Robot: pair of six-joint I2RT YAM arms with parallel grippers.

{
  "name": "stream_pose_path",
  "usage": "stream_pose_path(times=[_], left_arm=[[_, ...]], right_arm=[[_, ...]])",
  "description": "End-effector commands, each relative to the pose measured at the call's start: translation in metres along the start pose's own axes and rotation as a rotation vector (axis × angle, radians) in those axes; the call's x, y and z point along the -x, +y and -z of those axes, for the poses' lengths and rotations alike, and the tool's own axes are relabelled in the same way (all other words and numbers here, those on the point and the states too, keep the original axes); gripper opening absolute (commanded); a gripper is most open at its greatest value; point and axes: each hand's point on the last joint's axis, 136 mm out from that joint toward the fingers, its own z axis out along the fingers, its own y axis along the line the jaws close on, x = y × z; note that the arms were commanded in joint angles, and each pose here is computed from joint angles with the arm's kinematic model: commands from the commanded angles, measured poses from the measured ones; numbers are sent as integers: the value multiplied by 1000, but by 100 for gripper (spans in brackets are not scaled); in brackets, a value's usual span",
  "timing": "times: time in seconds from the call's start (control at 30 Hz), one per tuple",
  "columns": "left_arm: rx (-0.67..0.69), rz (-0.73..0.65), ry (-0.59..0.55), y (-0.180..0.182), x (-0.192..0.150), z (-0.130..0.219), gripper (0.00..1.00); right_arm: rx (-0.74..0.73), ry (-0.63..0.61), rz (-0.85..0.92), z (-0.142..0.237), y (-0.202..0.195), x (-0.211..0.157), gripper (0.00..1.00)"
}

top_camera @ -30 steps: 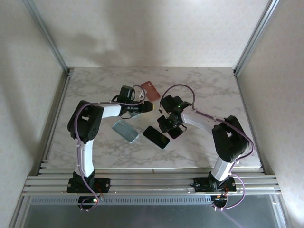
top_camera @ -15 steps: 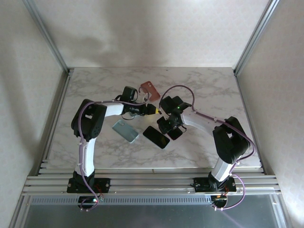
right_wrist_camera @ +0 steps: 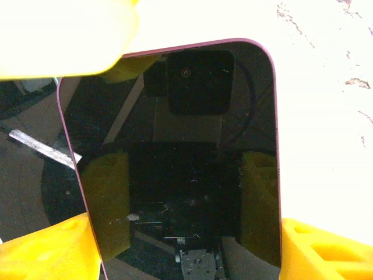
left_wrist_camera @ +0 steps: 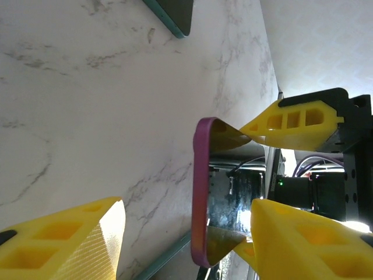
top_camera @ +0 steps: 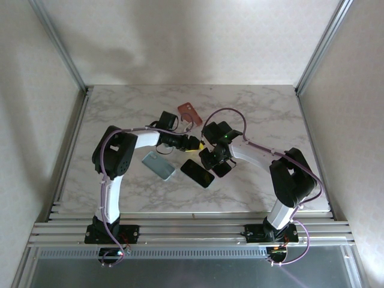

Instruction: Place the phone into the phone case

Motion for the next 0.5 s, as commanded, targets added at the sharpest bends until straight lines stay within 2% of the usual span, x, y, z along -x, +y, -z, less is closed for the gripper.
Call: stream_pose_path(times=[0.0,0.47], left_arm=[[-41,-19,41,-7,-4,-9,58],[-58,-25,86,-10,-11,-25,56]], right_arm=[[-20,-32,8,14,-1,3,69],[-27,-35,12,16,-3,5,68]])
